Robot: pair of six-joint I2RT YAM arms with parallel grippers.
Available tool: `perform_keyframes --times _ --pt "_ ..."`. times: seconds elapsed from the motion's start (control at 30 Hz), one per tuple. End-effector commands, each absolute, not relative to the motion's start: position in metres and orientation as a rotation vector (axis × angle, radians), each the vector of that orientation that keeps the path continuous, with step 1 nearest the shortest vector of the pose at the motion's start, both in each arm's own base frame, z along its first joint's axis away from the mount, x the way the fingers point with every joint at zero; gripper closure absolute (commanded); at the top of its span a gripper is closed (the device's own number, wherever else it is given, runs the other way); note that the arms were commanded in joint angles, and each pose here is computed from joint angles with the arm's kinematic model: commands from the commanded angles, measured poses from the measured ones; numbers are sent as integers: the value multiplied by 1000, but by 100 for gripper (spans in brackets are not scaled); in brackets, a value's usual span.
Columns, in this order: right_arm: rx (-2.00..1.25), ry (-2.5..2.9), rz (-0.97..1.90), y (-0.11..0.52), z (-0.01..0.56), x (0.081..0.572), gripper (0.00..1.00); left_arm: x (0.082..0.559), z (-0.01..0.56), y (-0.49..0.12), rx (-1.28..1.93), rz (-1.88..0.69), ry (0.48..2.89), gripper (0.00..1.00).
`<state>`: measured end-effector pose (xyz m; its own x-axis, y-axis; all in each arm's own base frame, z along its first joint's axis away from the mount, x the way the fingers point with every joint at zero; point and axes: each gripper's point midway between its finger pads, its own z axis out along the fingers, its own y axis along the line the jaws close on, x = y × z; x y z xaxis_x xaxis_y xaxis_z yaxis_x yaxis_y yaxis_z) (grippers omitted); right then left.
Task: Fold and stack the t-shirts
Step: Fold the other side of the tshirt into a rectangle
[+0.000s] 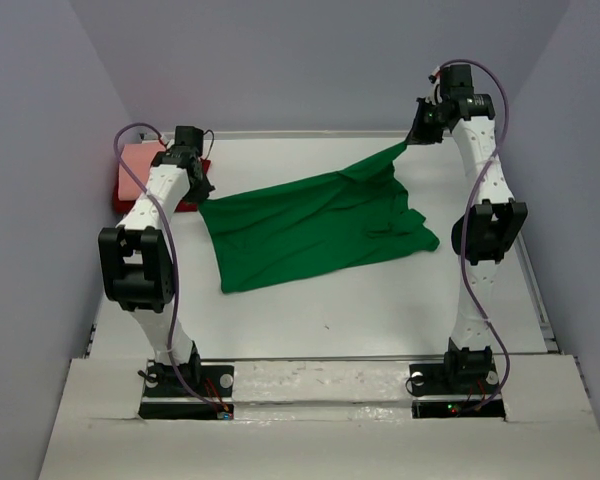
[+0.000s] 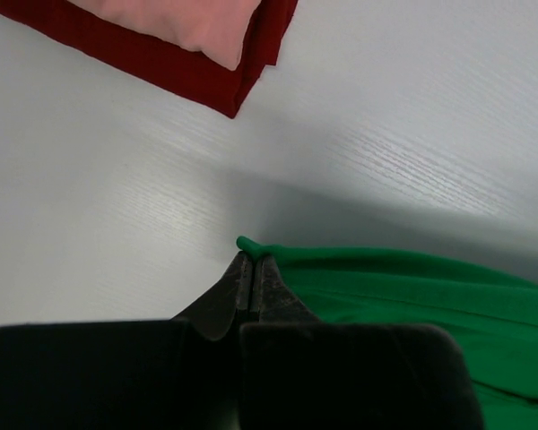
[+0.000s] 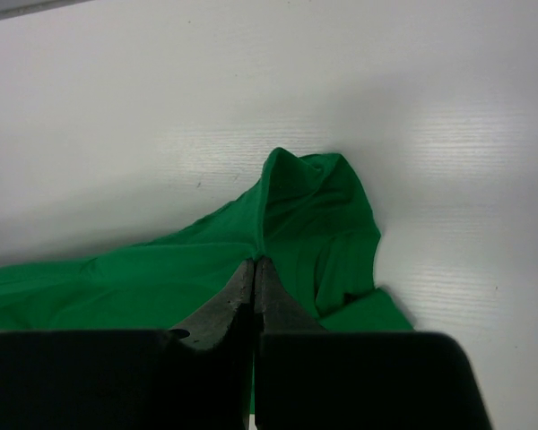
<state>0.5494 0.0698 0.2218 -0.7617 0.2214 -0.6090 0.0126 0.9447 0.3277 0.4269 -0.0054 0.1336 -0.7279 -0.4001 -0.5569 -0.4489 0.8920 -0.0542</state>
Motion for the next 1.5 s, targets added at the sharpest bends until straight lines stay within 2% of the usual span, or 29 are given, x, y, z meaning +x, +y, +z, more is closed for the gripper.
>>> perform_keyframes --times 0.0,0.27,0.8,1.13,1.47 --pt "159 2376 384 61 231 553 100 439 151 -4 -583 97 2444 100" --pt "170 2400 352 61 231 543 100 432 147 -10 -568 61 2466 100" --pt "199 2490 262 89 220 510 100 385 134 -35 -506 29 2511 100" --pt "419 2526 93 63 219 487 100 368 128 -33 -496 50 2531 100" --pt "460 2575 -78 52 205 460 100 355 121 -41 -469 54 2557 100"
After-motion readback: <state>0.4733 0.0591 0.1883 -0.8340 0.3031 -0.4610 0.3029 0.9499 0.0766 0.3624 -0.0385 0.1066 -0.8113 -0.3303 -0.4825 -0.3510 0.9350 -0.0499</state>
